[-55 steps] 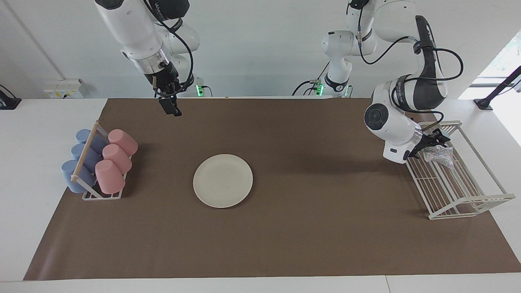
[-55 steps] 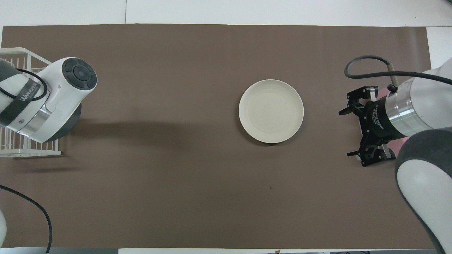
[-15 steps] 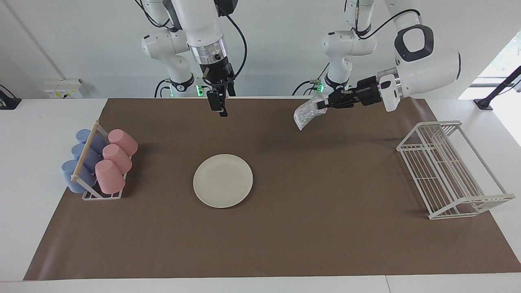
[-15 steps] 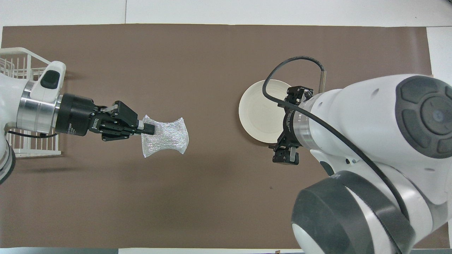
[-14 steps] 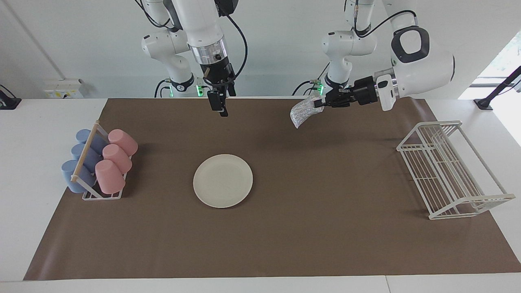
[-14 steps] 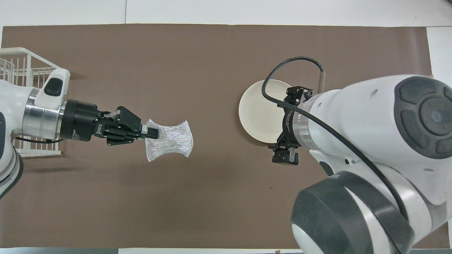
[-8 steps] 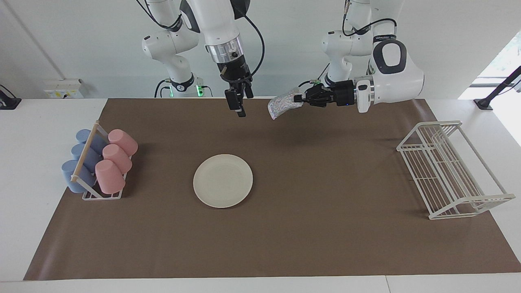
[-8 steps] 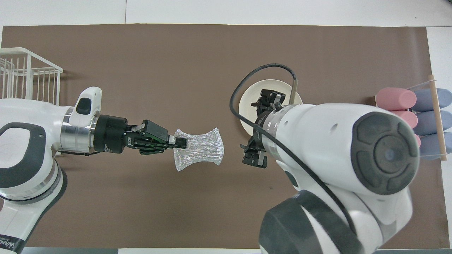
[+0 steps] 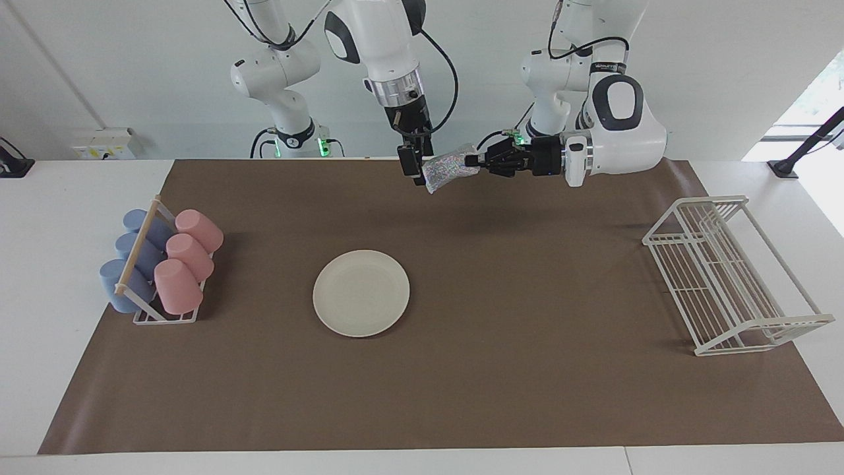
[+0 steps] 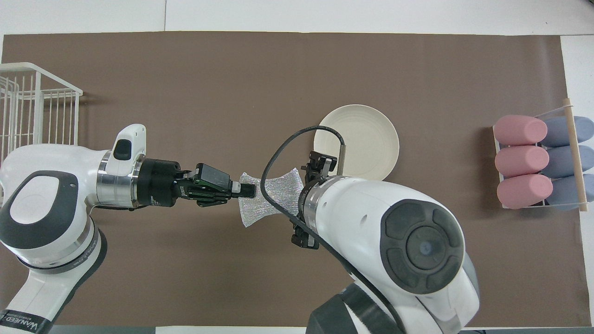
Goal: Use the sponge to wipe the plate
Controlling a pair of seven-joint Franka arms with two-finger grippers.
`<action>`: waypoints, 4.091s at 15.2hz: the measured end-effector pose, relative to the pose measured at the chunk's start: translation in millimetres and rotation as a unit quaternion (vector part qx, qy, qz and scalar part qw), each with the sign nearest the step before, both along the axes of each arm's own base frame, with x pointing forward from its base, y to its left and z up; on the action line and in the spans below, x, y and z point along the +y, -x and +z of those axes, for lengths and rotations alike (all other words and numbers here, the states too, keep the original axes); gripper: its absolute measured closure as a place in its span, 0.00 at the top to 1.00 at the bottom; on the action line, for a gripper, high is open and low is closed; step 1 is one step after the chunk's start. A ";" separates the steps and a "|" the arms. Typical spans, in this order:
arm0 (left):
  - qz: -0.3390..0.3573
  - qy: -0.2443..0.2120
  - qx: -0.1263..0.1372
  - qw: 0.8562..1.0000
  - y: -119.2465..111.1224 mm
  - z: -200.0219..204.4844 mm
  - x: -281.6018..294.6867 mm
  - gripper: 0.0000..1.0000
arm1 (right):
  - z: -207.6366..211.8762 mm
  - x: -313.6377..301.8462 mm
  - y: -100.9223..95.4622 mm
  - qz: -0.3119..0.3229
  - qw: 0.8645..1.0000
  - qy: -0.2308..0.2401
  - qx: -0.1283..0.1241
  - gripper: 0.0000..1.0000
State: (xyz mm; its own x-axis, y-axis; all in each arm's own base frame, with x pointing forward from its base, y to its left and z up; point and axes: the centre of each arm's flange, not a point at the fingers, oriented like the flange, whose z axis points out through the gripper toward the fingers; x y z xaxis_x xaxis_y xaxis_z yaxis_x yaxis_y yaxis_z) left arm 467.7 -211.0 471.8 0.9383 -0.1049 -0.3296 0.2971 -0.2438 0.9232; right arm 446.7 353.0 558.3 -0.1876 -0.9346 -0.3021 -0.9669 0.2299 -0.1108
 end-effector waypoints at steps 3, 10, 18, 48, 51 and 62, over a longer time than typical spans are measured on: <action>0.000 0.000 0.000 1.000 0.0 0.0 0.0 0.04 | -0.9 8.8 5.0 0.007 1.000 -0.006 -0.008 1.00; 0.000 0.001 0.000 1.000 0.0 0.0 0.4 0.04 | 8.1 6.7 -0.7 -0.011 0.999 -0.041 0.002 1.00; 0.000 0.001 0.000 1.000 0.0 0.0 0.4 0.04 | 7.1 4.5 -16.1 -0.038 0.996 -0.076 -0.011 1.00; -0.001 0.001 0.000 1.000 0.3 0.1 0.2 0.04 | -6.7 13.2 -10.2 0.164 0.985 -0.022 -0.047 0.26; -0.001 0.001 0.000 1.000 0.3 0.1 0.2 0.04 | -6.0 13.1 -10.5 0.162 0.985 -0.022 -0.047 0.14; -0.009 0.001 0.000 1.000 3.6 0.1 -6.7 0.85 | -23.9 -31.9 -40.2 0.162 0.986 -0.004 -0.044 0.12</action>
